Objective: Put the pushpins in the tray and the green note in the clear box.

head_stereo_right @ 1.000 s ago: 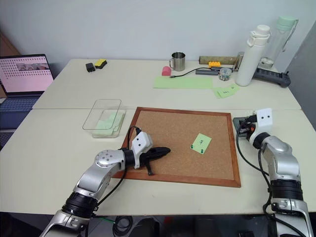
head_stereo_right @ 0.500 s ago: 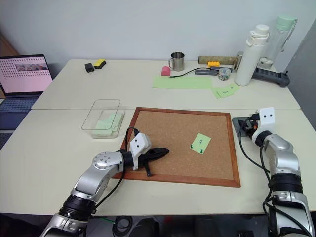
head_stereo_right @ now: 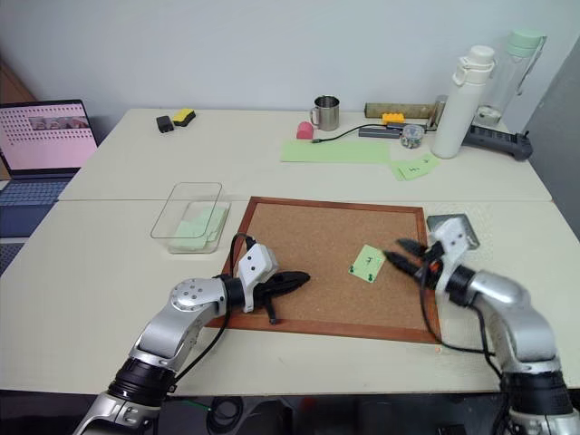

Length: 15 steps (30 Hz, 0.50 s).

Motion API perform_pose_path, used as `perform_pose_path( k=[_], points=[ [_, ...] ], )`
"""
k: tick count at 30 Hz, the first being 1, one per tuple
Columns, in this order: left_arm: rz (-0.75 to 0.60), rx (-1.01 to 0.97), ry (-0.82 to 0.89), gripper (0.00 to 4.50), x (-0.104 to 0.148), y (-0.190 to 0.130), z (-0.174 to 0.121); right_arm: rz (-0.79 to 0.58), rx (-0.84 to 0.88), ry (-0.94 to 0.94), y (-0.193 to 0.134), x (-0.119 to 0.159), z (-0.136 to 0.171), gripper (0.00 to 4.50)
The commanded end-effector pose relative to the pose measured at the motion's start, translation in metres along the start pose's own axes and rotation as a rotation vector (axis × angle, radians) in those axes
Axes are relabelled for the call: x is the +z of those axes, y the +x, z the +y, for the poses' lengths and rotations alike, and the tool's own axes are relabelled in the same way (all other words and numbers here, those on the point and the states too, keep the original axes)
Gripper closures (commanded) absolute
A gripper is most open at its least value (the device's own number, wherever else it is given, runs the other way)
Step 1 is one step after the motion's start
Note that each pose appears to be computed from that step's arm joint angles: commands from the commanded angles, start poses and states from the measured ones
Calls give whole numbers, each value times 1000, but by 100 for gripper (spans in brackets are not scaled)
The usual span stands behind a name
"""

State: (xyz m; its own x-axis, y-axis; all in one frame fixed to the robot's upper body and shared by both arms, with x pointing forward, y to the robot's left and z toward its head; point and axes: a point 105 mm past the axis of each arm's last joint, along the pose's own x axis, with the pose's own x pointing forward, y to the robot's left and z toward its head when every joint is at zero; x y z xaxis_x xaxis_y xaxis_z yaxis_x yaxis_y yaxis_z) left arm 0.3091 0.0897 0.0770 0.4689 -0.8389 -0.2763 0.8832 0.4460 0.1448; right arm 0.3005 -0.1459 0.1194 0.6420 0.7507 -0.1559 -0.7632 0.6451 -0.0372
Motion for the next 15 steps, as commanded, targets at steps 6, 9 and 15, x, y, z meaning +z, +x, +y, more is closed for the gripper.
perform_pose_path(
  k=[6, 9, 15],
  points=[
    [36, -3, -29, 450, -11, -2, -8, 57, 50, -14, 17, -25, 25, 243],
    [35, 5, -32, 450, -10, -4, -8, 87, 38, -12, 17, -33, 23, 243],
    [32, 25, -40, 450, -11, -5, -9, 87, 19, -3, 15, -34, 19, 243]
  ],
)
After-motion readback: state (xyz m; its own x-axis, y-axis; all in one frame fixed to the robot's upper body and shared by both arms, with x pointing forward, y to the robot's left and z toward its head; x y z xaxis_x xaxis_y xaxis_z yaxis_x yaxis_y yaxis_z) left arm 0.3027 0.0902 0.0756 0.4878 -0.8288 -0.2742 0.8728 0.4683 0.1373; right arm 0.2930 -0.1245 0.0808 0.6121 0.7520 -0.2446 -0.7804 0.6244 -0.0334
